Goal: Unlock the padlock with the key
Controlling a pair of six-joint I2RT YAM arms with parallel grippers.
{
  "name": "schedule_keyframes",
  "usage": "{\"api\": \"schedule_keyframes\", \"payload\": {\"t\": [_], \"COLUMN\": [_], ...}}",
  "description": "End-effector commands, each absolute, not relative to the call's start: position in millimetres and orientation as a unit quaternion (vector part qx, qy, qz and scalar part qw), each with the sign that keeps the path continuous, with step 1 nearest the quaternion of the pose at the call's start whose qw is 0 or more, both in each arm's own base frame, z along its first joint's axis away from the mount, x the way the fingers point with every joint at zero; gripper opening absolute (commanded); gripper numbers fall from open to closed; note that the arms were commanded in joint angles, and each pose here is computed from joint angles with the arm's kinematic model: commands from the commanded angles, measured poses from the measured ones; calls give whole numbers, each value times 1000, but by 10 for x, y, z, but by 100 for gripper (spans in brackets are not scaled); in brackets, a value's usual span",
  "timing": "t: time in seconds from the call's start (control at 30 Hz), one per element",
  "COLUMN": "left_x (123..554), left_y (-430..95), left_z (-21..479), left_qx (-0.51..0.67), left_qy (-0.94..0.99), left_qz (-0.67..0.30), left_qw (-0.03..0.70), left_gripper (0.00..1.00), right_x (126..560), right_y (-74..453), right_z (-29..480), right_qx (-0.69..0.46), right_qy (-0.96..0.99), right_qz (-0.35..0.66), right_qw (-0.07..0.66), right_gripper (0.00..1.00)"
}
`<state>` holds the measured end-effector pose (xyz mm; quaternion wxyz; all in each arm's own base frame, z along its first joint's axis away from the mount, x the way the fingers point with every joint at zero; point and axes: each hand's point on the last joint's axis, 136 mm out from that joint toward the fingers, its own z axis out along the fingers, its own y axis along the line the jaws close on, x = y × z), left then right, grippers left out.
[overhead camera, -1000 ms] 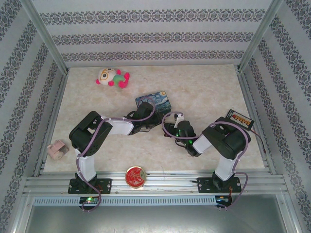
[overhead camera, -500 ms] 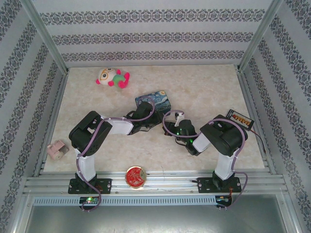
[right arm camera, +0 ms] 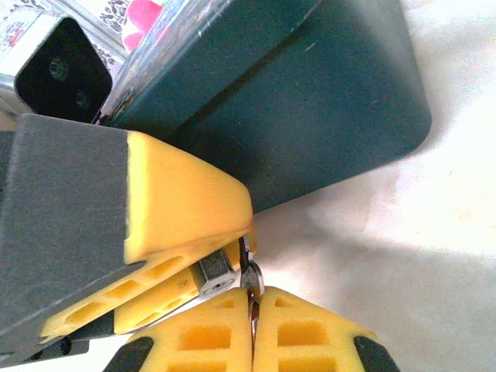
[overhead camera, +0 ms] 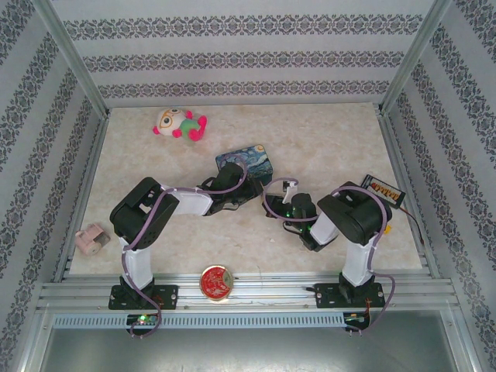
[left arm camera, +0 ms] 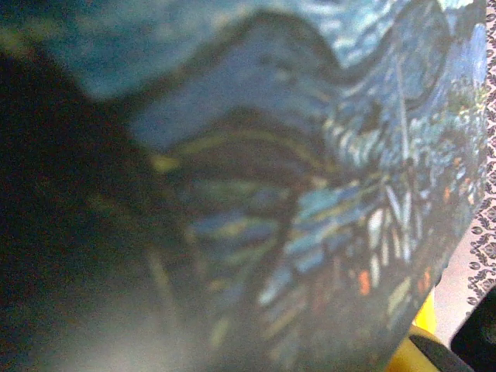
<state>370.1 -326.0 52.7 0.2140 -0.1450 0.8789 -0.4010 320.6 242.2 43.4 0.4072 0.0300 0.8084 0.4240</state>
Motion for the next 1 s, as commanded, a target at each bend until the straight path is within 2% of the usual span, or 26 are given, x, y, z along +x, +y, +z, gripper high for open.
{"api": "schedule_keyframes", "payload": {"t": [0.0, 0.53, 0.97], "left_x": [3714, 3765, 3779], "left_y": [-3327, -3282, -3257], "left_z": [670, 696, 691], "left_qx": [-144, -159, -168], "left_qy": [864, 859, 858], "left_qz": [-433, -432, -431], "left_qw": [213, 225, 222], "left_gripper": [9, 9, 9], "right_x": [3288, 2989, 2953], "right_y": [2530, 2391, 2464], "right_z": [615, 395, 442], "right_qx": [10, 12, 6], "right_qy": [784, 809, 806], "right_qz": [451, 426, 422], "right_qw": [426, 405, 415], "right_gripper": [0, 0, 0]}}
